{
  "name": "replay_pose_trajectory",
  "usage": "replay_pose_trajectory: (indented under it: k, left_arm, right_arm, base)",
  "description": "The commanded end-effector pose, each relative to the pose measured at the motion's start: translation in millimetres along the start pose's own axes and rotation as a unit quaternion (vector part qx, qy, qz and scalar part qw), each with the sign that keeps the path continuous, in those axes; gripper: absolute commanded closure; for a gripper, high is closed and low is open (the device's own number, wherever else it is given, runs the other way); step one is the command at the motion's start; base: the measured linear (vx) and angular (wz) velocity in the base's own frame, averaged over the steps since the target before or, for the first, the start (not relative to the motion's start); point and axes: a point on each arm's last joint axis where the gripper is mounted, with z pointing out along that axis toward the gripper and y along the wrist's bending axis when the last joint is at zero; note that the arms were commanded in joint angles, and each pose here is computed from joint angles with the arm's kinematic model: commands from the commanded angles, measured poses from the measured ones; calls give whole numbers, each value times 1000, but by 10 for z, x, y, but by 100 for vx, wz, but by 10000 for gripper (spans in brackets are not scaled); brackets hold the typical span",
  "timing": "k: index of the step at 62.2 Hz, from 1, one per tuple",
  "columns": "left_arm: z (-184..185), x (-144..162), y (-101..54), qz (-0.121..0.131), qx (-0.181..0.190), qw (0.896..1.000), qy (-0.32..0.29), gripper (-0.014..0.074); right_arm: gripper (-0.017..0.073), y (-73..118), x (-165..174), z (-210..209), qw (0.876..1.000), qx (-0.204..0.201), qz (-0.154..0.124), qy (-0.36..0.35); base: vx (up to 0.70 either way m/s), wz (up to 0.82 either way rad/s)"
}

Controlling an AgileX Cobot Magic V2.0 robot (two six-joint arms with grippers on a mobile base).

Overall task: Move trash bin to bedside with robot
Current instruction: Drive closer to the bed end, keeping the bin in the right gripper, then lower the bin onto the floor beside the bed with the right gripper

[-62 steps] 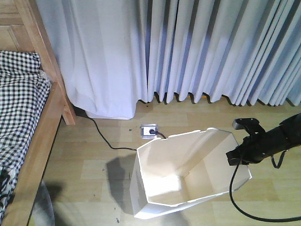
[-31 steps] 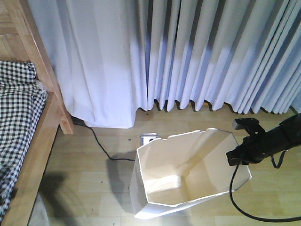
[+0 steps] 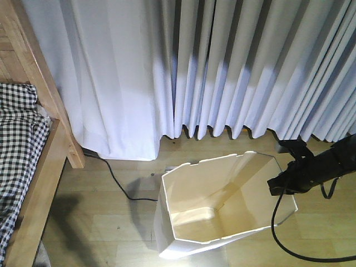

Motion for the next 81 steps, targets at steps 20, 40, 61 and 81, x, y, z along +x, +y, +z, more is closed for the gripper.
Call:
replay_pose_trajectory:
  k: [20,40,61,81]
  left_arm:
    - [-2,-31,0,-5,2,999,-36,599]
    - [-2,-31,0,-5,2,999,-36,599]
    - [-2,-31,0,-5,2,999,-36,599]
    - [-2,-31,0,-5,2,999,-36,599]
  right_arm:
    - [564,184,-174,-243,997,-70,7,-41]
    - [564,184,-174,-243,997,-70,7,-41]
    - [564,171,-183,-240,997,-64,15,-47]
    - [564,-114,-391,-11,995,-30,64,-66]
  base:
    - [4,1]
    - [0,0]
    - [0,-1]
    - [0,0]
